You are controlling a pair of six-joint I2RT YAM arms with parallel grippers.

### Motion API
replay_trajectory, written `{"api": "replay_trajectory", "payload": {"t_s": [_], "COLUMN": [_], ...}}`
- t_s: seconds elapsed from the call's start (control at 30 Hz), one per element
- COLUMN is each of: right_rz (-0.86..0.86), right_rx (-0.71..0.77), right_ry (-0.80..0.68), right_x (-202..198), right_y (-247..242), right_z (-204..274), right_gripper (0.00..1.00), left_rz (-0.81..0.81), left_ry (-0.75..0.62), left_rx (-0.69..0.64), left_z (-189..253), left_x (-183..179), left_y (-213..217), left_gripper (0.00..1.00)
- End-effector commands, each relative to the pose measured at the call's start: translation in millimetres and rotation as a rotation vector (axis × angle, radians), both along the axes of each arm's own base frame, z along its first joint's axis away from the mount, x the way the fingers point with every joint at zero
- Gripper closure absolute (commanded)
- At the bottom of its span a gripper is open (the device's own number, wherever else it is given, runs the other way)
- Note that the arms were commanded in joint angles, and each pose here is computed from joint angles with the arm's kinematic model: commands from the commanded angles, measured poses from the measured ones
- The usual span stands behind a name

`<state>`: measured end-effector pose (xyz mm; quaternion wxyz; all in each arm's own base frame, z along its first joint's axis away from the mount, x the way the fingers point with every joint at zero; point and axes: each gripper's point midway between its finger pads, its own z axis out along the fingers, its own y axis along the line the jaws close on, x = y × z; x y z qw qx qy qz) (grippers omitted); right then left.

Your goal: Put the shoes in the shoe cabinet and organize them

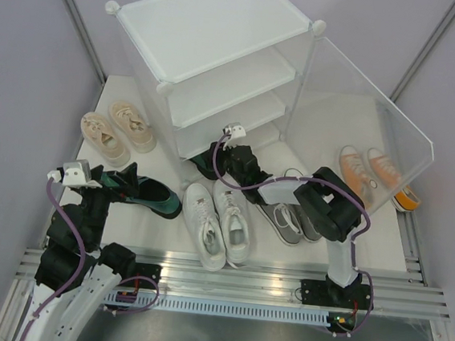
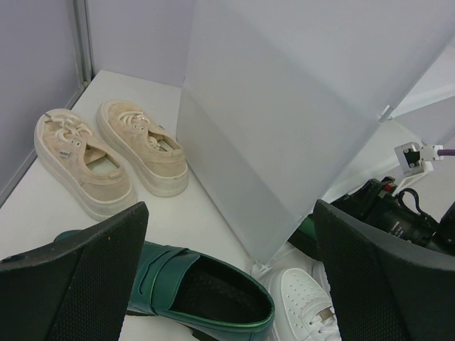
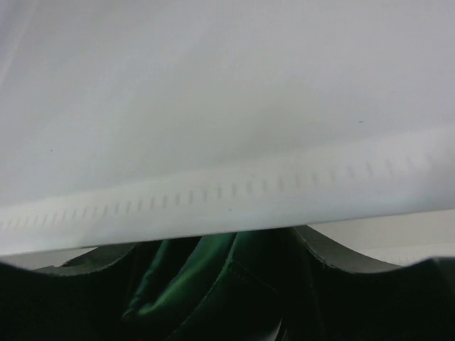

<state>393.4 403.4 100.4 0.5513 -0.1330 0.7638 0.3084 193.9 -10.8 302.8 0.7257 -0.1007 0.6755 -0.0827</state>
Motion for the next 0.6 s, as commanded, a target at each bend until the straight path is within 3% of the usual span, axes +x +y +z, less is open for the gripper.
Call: {"api": "replay_trajectory", "payload": {"t_s": [0.0, 0.5, 0.57], "right_rz": [0.099, 0.123, 0.124], "right_rx": [0.080, 0.038, 0.032], "right_ry": [-0.060, -0.084, -0.084], "right_x": [-16.2, -29.6, -31.6], "right_y": [40.7, 69.8, 71.3], "right_z": [22.2, 6.3, 3.6], "right_gripper": [0.57, 0.55, 0.47], "left_rz": [-0.017, -0.031, -0.031], "left_ry": [-0.014, -0.013, -0.013], "left_rx": [-0.011, -0.009, -0.009], "left_z": [3.9, 3.9, 3.9], "left_x": [0.8, 1.3, 1.3], "left_y": [-3.5, -6.1, -6.1], "left_gripper": [0.00, 0.00, 0.00]}}
